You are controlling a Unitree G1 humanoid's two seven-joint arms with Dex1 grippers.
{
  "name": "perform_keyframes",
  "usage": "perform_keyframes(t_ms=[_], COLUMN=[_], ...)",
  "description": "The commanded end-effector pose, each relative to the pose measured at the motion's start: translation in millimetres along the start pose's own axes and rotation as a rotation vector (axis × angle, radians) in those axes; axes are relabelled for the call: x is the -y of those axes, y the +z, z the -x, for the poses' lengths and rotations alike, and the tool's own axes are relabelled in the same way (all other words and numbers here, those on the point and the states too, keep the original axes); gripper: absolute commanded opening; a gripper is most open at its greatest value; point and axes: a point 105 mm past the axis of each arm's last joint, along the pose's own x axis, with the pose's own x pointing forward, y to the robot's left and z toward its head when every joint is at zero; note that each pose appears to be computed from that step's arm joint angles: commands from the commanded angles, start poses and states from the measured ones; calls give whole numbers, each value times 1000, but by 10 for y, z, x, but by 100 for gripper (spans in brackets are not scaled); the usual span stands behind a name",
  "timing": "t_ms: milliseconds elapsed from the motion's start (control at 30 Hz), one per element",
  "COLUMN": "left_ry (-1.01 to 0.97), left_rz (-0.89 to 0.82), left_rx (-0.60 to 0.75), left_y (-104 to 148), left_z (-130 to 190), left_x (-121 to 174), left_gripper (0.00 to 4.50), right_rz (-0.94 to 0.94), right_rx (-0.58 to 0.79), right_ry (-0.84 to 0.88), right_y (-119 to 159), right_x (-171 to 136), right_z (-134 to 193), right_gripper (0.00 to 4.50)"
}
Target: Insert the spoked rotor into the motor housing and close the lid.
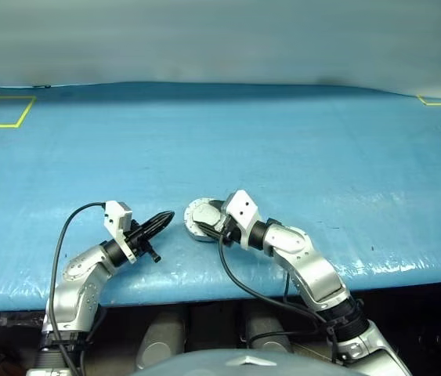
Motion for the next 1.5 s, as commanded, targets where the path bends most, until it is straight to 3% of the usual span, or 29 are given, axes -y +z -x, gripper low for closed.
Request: perform_keyframes(t_ms=[33,133,400,600,933,1500], left_ry=[-19,-12,-13,-6,16,29], left_rz=[-43,-39,-44,-47,-53,-48], left_rx=[24,19,26,27,25,21], left_y=[91,79,90,74,55,31], left_z=[-9,-5,-11,-4,23,33], left_x=[60,58,67,61,45,36], left_gripper=[0,0,0,0,0,0], right_rz=[-16,2,-9,-44,-60,-11], right_rx=[26,20,0,9,29,-48], right_ry=[21,3,-3,-26,-16,-55], right_y=[51,43,-14,11,136,29], right_x=[-20,8,20,66,-9,-102], right_z=[-7,-7,-18,-33,-87,-128], right_gripper=[355,440,446,301,302,302])
